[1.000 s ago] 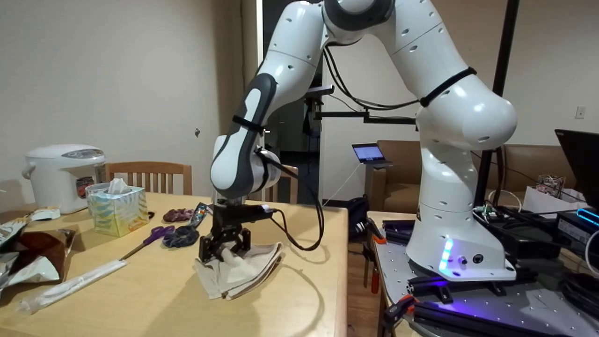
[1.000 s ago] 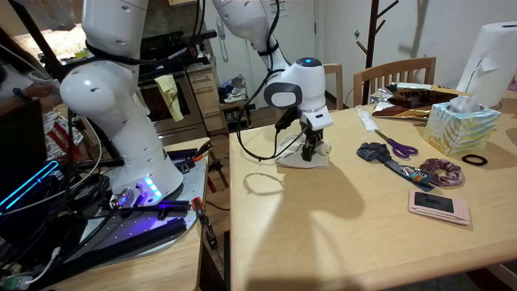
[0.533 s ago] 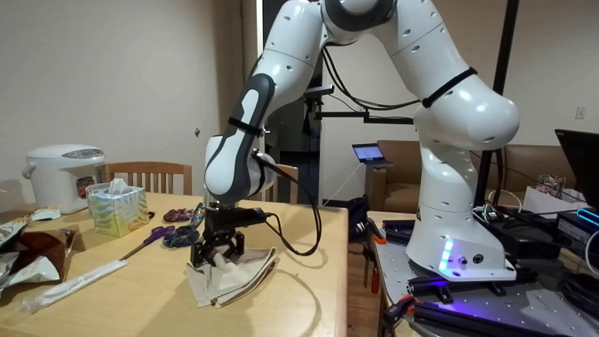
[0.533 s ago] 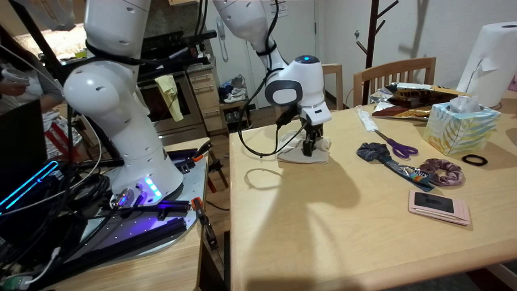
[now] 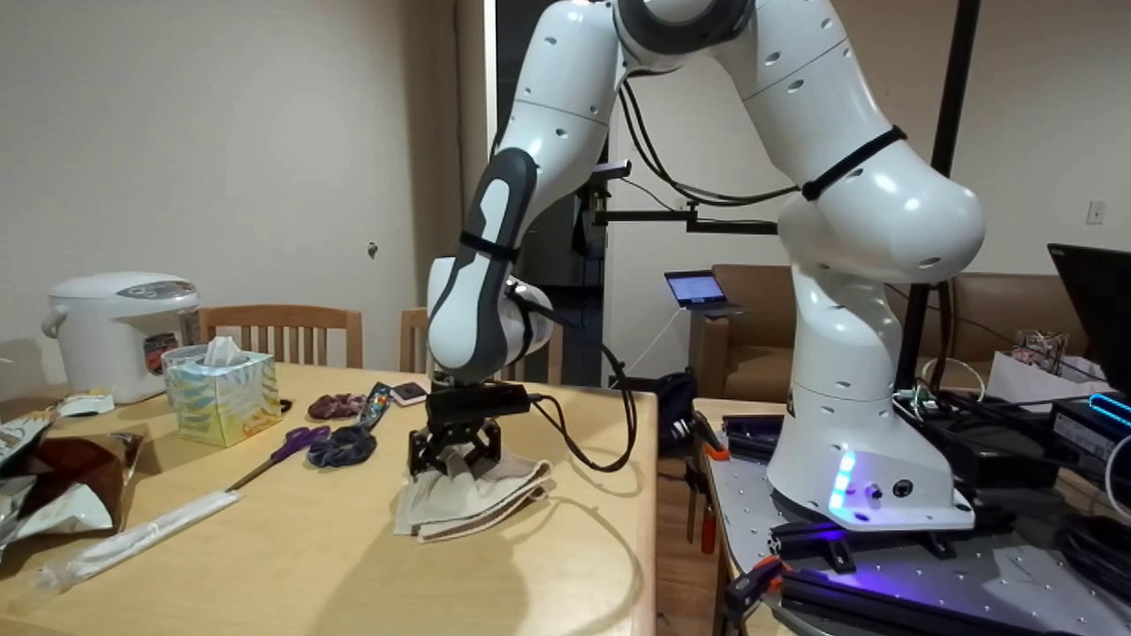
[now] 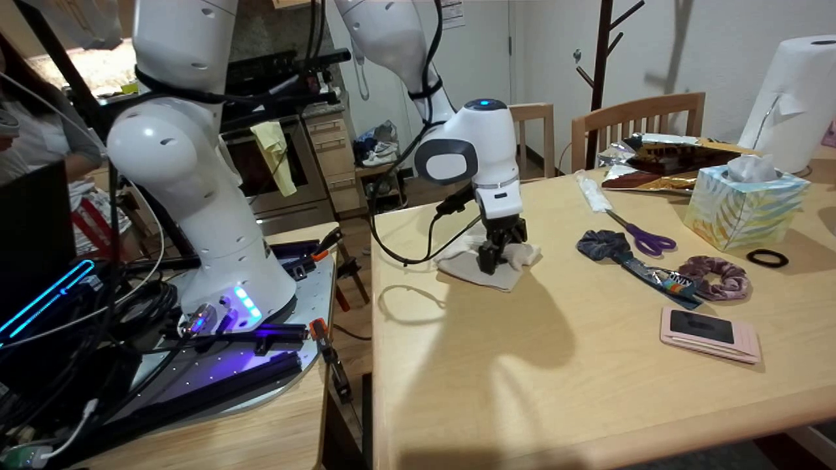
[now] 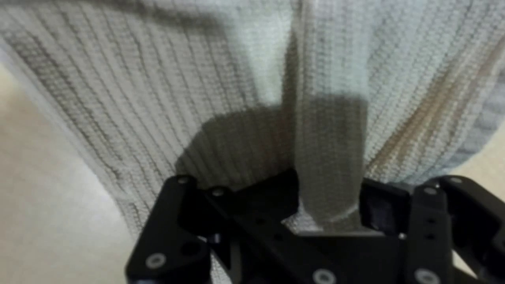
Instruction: Wipe the table with the towel
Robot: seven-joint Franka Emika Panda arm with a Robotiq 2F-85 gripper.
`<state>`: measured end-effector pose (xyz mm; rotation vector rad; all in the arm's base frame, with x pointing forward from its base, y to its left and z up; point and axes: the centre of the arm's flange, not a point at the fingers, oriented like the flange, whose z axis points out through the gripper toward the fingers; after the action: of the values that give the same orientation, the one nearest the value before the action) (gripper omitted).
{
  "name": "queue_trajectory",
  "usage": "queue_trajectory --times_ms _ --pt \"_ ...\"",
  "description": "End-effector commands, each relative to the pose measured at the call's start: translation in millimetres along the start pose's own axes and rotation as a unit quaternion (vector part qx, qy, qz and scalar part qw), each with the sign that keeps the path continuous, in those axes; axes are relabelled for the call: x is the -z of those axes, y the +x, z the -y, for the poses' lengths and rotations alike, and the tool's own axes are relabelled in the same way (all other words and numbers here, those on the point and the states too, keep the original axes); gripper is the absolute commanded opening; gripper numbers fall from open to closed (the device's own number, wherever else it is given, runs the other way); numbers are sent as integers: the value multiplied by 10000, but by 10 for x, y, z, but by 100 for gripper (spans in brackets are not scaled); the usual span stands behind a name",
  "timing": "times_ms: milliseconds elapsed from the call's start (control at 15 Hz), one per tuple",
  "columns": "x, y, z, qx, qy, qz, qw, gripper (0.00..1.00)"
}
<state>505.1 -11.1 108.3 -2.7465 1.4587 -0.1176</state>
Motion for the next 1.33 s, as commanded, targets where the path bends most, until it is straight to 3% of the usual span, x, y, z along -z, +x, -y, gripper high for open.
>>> queue_trajectory --times_ms 0,467,533,600,1133,1267 --pt "94 -73 -301 -360 -133 19 9993 5" --pt "390 -53 -341 -523 143 -132 9984 5" --pt "420 -48 -325 -523 185 -106 9984 43" --pt "449 -43 -314 -509 210 -90 9984 44" --pt "683 -32 -288 -532 475 -189 9973 94" --pt "775 -35 -301 -537 550 -221 9968 100"
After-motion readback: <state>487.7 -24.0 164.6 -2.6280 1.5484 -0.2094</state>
